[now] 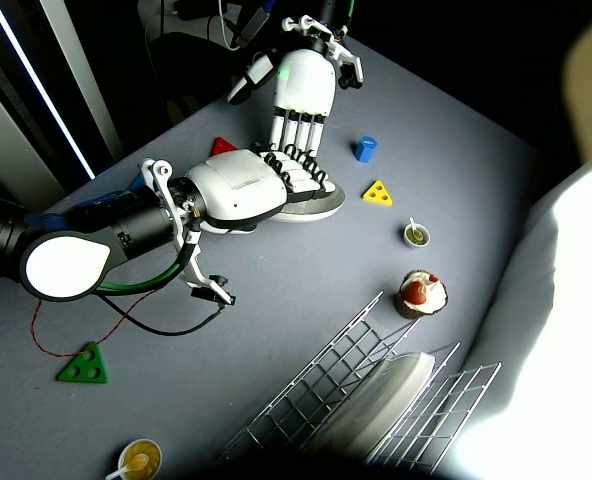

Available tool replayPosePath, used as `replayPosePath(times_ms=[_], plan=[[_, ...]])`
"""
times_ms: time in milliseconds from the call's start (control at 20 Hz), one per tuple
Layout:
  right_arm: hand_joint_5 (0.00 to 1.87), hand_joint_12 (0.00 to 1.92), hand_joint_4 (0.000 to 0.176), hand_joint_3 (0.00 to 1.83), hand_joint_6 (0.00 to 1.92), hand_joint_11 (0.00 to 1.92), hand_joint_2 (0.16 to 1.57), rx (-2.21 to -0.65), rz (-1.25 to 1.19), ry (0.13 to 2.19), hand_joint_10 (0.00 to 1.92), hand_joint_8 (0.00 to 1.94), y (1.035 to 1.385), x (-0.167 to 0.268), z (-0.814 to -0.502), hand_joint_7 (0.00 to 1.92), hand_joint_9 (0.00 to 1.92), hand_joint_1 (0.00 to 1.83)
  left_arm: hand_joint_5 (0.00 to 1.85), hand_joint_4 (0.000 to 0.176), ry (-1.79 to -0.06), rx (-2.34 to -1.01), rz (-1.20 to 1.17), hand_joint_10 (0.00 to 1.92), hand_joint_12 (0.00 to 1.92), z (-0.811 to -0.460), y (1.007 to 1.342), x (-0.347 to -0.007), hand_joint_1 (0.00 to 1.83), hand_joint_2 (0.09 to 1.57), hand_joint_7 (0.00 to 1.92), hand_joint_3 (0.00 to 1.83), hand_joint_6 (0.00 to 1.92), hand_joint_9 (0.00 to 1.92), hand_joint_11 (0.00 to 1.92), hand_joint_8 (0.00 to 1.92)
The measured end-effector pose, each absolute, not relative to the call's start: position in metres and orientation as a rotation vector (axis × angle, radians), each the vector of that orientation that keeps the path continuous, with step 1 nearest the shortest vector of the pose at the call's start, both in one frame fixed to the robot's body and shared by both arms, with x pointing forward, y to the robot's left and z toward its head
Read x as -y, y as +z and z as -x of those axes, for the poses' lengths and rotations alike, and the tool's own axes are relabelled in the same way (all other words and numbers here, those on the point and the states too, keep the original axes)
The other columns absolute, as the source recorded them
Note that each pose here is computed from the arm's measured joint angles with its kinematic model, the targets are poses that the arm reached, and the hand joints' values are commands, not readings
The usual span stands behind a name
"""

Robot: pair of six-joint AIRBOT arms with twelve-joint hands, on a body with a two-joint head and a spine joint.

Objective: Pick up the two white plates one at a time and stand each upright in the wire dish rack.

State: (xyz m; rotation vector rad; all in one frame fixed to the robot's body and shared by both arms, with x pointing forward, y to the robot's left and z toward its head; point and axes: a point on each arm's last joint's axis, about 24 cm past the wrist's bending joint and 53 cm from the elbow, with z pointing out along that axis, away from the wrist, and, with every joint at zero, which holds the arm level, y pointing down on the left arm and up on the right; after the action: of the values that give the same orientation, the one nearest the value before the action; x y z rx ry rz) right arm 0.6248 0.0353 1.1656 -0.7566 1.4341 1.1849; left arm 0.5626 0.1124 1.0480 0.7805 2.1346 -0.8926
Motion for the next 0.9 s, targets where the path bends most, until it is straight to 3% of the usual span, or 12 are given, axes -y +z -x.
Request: replayPosePath(times_ms=[50,100,150,200,250,750,900], plan=[[0.85,0.24,0.0,0.0,0.02,0.87,1.1,-1.435,0.75,1.186,0.03,0.02,1.166,-0.035,-0.626,0.87,0.87,1.33,0.04,0.0,-0.892,-2.134,-0.781,0.0,0.02,-0.563,1.048,-0.112,0.03,0.9,0.07,0.0,0.01,0.08,0.11,0.01],[0.85,0.24,0.0,0.0,0.02,0.87,1.1,-1.435,0.75,1.186,0.03,0.02,1.166,-0.035,-0.626,0.87,0.87,1.33,0.04,0.0,-0.893,-2.134,-0.78,0.0,0.02,-0.563,1.048,-0.112,0.03,0.9,0.07,0.0,0.01,0.08,0.11,0.01],[1.01,1.02,0.0,0.0,0.66,1.03,1.04,-1.434,0.752,1.187,0.57,0.19,1.166,-0.036,-0.625,1.2,1.05,1.47,0.04,0.0,-0.894,-2.134,-0.78,0.0,0.01,-0.563,1.048,-0.112,0.02,0.91,0.07,0.0,0.01,0.08,0.11,0.0],[1.09,0.72,0.0,0.0,0.77,1.08,1.02,-1.424,0.764,1.185,0.79,0.28,1.167,-0.037,-0.622,1.28,1.11,1.41,0.03,0.0,-0.893,-2.134,-0.777,0.0,0.01,-0.563,1.048,-0.113,0.02,0.91,0.07,0.0,0.0,0.07,0.1,0.0],[1.06,0.5,0.0,0.0,0.87,1.27,1.04,-1.4,0.769,1.201,0.89,0.41,1.171,-0.039,-0.618,1.21,1.11,1.4,0.04,0.0,-0.892,-2.134,-0.775,0.0,0.02,-0.564,1.048,-0.113,0.02,0.91,0.07,0.0,0.01,0.09,0.12,0.0],[1.03,0.41,0.0,0.0,0.89,1.28,1.05,-1.396,0.738,1.227,0.92,0.44,1.177,-0.039,-0.616,1.19,1.11,1.39,0.04,0.0,-0.914,-2.137,-0.709,0.01,0.01,-0.57,1.054,-0.116,0.01,0.91,0.08,0.0,0.01,0.09,0.12,0.01],[1.0,0.37,0.0,0.0,0.91,1.3,1.05,-1.416,0.648,1.255,0.92,0.5,1.197,-0.034,-0.626,1.16,1.13,1.39,0.03,0.0,-0.929,-2.086,-0.623,0.0,0.0,-0.59,1.08,-0.118,0.0,0.91,0.06,0.0,0.0,0.06,0.08,0.0]])
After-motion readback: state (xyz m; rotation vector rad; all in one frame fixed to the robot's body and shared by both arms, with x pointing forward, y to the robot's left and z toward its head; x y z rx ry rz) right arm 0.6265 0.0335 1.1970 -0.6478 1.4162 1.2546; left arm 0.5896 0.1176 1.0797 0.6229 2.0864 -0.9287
